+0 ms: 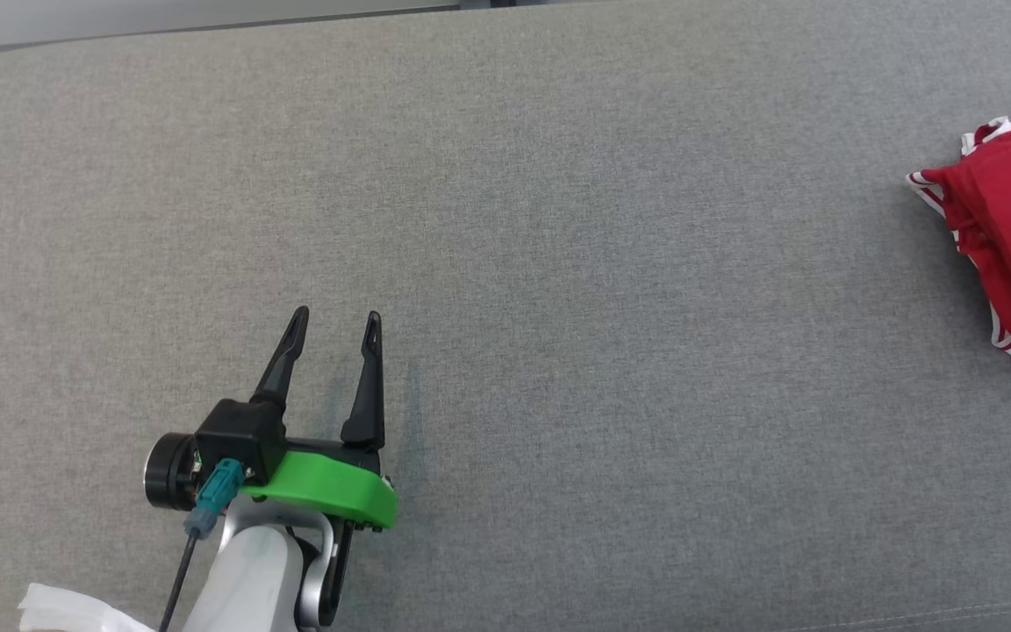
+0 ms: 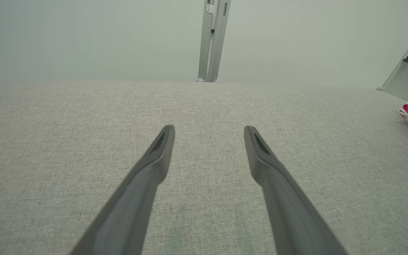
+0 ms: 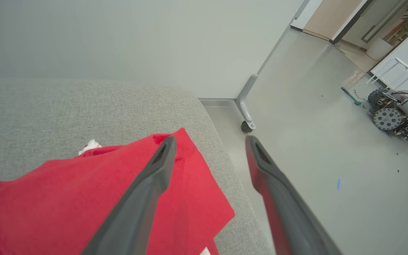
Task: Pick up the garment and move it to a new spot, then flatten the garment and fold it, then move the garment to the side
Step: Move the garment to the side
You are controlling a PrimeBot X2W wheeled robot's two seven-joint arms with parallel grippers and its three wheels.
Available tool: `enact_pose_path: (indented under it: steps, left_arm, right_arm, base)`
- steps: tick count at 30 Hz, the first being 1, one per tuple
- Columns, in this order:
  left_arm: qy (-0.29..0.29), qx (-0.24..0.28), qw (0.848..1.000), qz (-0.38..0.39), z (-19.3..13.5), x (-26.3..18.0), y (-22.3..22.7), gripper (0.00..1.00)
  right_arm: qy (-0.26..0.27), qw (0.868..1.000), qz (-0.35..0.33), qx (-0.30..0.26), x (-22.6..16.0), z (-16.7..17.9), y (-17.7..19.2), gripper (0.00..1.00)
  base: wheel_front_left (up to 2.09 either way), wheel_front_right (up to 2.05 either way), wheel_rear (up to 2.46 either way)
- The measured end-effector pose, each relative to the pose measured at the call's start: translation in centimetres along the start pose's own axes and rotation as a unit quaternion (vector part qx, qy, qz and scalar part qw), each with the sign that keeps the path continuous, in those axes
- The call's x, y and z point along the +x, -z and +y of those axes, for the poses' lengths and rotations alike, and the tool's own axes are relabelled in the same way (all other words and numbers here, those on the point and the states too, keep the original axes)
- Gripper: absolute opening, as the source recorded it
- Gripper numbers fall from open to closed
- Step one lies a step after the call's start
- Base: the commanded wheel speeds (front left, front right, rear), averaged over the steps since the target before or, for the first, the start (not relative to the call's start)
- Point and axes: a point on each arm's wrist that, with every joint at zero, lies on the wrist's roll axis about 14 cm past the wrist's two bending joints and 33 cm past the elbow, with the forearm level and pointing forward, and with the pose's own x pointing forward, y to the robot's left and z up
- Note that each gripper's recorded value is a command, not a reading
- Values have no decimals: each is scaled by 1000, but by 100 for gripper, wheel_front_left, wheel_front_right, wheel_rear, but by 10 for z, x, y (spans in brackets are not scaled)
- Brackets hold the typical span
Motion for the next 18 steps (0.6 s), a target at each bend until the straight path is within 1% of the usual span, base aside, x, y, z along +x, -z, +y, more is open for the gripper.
enact_pose_path:
  steps: [5,9,11,14,18]
  left_arm:
    - [4,-1,1000,-15,-5,-2,-12,100]
    - [-5,-10,999,-34,-3,-5,-27,100]
    - [-11,-11,999,-43,-1,-8,-34,100]
    - [-26,-11,998,-54,4,-13,-44,100]
    - [-41,-16,997,-69,10,-21,-56,100]
  right_arm:
    - [-29,998,-51,20,-13,23,-28,100]
    - [-60,992,-102,42,-31,46,-49,100]
    - [-78,988,-123,57,-41,62,-57,100]
    - [-119,977,-160,77,-63,94,-72,100]
    - [-151,962,-201,108,-89,117,-89,100]
  base:
    - [0,0,0]
    - [0,0,0]
    - [0,0,0]
    - [0,0,0]
    - [0,0,0]
